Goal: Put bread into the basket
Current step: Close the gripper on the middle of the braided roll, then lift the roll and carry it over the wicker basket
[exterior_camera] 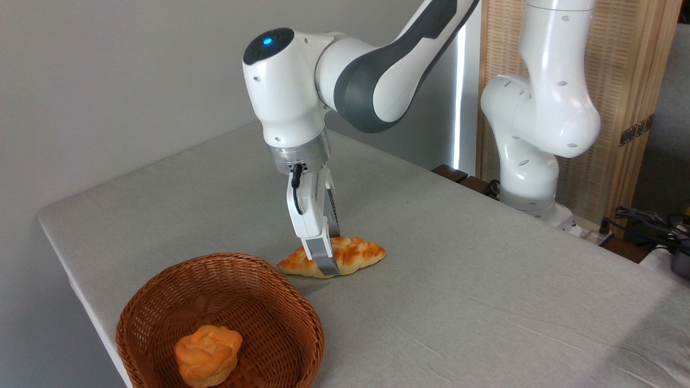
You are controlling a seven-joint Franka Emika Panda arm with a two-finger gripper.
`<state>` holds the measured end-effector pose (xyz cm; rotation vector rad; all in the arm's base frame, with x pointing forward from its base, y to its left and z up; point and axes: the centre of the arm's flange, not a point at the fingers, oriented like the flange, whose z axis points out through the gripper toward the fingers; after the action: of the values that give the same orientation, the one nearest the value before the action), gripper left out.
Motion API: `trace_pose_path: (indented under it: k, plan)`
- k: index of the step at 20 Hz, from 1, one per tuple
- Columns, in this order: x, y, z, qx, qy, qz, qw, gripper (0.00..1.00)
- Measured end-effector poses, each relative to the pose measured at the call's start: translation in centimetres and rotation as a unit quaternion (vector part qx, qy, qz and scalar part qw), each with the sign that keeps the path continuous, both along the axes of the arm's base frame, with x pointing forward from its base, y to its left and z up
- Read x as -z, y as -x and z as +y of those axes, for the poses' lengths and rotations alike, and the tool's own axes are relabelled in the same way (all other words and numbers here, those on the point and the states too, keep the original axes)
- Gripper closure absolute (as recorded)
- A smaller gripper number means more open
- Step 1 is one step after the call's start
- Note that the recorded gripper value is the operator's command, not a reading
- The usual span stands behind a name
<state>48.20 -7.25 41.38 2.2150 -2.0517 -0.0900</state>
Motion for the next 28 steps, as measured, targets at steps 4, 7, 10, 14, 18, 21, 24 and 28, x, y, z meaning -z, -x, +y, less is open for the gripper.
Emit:
trace_pose_path:
  k: [4,7,10,14,18,21,24,28]
  plan:
    - [0.6,-0.1,-0.1,0.001,-0.001,0.006,1.0000,0.00]
    - [0.9,-0.1,-0.2,0.001,-0.002,0.009,1.0000,0.21]
    - [1.3,-0.2,-0.2,0.002,-0.003,0.013,0.9999,0.63]
    - [1.5,-0.2,-0.3,0.002,-0.004,0.015,0.9999,0.67]
    - [1.5,-0.2,-0.3,0.002,-0.004,0.015,0.9999,0.67]
    - [1.5,-0.2,-0.3,0.002,-0.004,0.015,0.9999,0.66]
    - [1.4,-0.2,-0.3,0.002,-0.004,0.014,0.9999,0.66]
    - [1.2,-0.1,-0.2,0.002,-0.003,0.012,0.9999,0.64]
